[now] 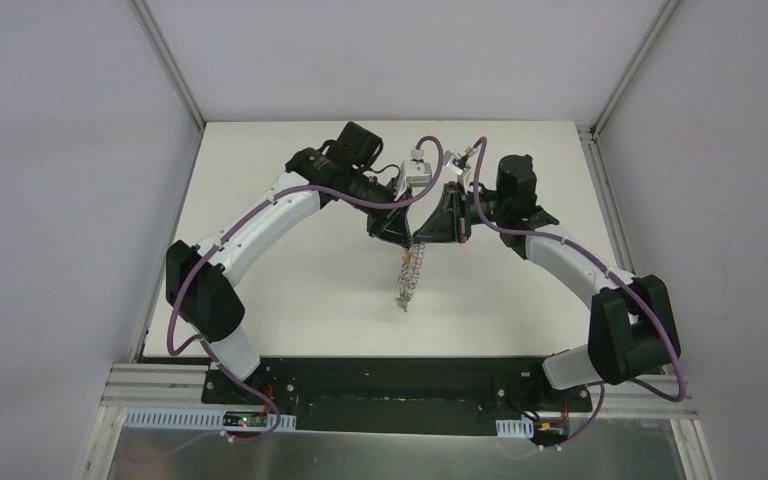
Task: Put the keys on the keyring
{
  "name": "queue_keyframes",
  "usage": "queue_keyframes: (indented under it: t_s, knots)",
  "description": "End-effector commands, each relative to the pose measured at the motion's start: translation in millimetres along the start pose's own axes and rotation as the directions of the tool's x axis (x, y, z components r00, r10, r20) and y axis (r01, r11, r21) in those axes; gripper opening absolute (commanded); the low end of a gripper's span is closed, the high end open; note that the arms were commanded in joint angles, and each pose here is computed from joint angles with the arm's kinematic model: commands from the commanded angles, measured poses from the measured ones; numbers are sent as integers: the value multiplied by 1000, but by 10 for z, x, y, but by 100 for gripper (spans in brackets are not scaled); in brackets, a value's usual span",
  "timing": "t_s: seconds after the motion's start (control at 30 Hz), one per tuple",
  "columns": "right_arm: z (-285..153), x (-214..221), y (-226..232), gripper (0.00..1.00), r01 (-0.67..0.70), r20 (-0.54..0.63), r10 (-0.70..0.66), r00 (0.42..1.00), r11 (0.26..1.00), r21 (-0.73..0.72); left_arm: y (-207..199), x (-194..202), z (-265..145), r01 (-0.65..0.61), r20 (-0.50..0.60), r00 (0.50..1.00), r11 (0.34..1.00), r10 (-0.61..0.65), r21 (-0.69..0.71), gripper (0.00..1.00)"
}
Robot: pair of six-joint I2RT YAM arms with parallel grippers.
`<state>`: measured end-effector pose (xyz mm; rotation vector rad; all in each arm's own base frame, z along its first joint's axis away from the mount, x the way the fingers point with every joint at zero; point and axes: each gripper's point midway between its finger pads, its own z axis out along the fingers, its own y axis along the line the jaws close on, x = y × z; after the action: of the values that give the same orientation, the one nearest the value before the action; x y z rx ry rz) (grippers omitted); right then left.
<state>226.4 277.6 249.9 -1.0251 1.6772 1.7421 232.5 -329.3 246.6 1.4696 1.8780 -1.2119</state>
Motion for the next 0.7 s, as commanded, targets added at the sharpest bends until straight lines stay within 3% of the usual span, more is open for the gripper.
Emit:
queue_keyframes:
  t_s: [0.0, 0.67]
  knots:
    - [-1, 50, 79, 0, 46, -5, -46, 999, 999, -18, -129, -265, -184, -39, 90, 995, 999, 38, 12, 0]
    - [11, 113, 23, 0, 27, -10, -27, 1000, 1000, -15, -115, -289, -286, -46, 97, 994, 999, 46, -4, 0]
